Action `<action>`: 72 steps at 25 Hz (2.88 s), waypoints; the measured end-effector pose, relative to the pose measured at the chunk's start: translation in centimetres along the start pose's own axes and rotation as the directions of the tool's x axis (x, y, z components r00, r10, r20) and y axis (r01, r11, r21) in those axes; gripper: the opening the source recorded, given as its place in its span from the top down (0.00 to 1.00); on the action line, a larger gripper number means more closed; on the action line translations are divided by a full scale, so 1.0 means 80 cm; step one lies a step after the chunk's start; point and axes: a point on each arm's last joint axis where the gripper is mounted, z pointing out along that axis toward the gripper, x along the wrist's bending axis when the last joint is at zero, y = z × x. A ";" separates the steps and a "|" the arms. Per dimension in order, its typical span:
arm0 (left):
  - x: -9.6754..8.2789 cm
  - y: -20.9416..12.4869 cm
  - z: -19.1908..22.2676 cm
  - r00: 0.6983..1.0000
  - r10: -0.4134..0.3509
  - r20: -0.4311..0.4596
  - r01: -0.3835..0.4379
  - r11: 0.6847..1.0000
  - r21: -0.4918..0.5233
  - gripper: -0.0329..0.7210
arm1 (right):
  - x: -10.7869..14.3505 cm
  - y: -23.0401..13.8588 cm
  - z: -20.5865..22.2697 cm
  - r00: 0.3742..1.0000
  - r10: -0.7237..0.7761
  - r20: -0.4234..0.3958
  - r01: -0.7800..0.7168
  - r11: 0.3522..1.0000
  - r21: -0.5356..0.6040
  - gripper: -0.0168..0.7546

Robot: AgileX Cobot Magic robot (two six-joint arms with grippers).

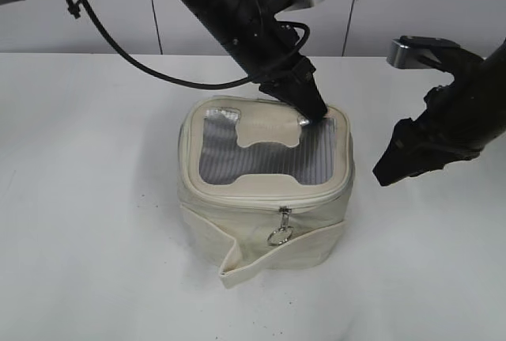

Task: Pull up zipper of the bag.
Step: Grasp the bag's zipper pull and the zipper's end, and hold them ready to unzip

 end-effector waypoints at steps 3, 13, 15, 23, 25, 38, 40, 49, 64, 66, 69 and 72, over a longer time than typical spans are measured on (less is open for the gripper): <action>0.000 0.000 0.000 1.000 0.000 0.000 0.000 1.000 0.000 0.86 | 0.000 0.002 0.002 0.999 -0.054 -0.005 0.054 0.998 -0.037 0.41; 0.000 0.000 0.000 1.000 0.000 -0.001 0.000 1.000 0.000 0.86 | -0.001 0.011 0.017 0.972 -0.235 -0.030 0.231 0.967 -0.110 0.41; 0.000 0.000 0.000 1.000 0.000 -0.001 0.000 1.000 0.000 0.86 | -0.004 0.011 0.029 0.968 -0.248 -0.044 0.243 0.965 -0.102 0.41; 0.002 -0.001 -0.001 1.000 -0.001 -0.003 0.001 1.000 0.001 0.87 | -0.009 0.022 0.045 0.937 -0.348 -0.036 0.335 0.922 -0.193 0.43; 0.002 -0.001 -0.001 1.000 0.000 -0.005 0.000 1.000 0.002 0.87 | -0.011 0.023 0.053 0.938 -0.342 -0.050 0.327 0.925 -0.195 0.50; 0.001 0.000 -0.005 1.000 0.009 -0.018 -0.009 1.000 0.002 0.87 | -0.019 0.025 0.046 0.987 -0.139 -0.086 0.121 0.976 -0.180 0.97; 0.000 0.000 -0.006 1.000 0.010 -0.018 -0.010 1.000 0.003 0.87 | -0.015 0.023 0.032 0.986 -0.147 -0.083 0.130 0.975 -0.180 0.97; -0.001 0.000 -0.007 1.000 0.010 -0.012 -0.010 1.000 0.007 0.87 | -0.005 0.013 0.012 0.986 -0.125 -0.109 0.114 0.988 -0.106 0.97; -0.001 0.000 -0.007 1.000 -0.004 -0.012 0.004 1.000 0.008 0.87 | 0.028 -0.021 0.002 0.966 -0.112 -0.232 0.125 0.991 0.042 0.97; -0.001 0.000 -0.007 1.000 -0.004 -0.011 0.004 1.000 0.009 0.87 | 0.040 -0.033 -0.001 0.964 -0.115 -0.239 0.132 0.990 0.053 0.97; -0.002 -0.001 -0.007 1.000 -0.004 -0.006 0.004 1.000 0.013 0.87 | 0.062 -0.046 -0.005 0.961 -0.136 -0.242 0.153 0.987 0.053 0.97; -0.004 -0.001 -0.006 1.000 -0.005 0.006 0.004 1.000 0.022 0.87 | 0.090 -0.051 -0.004 0.954 -0.179 -0.240 0.196 0.979 0.048 0.97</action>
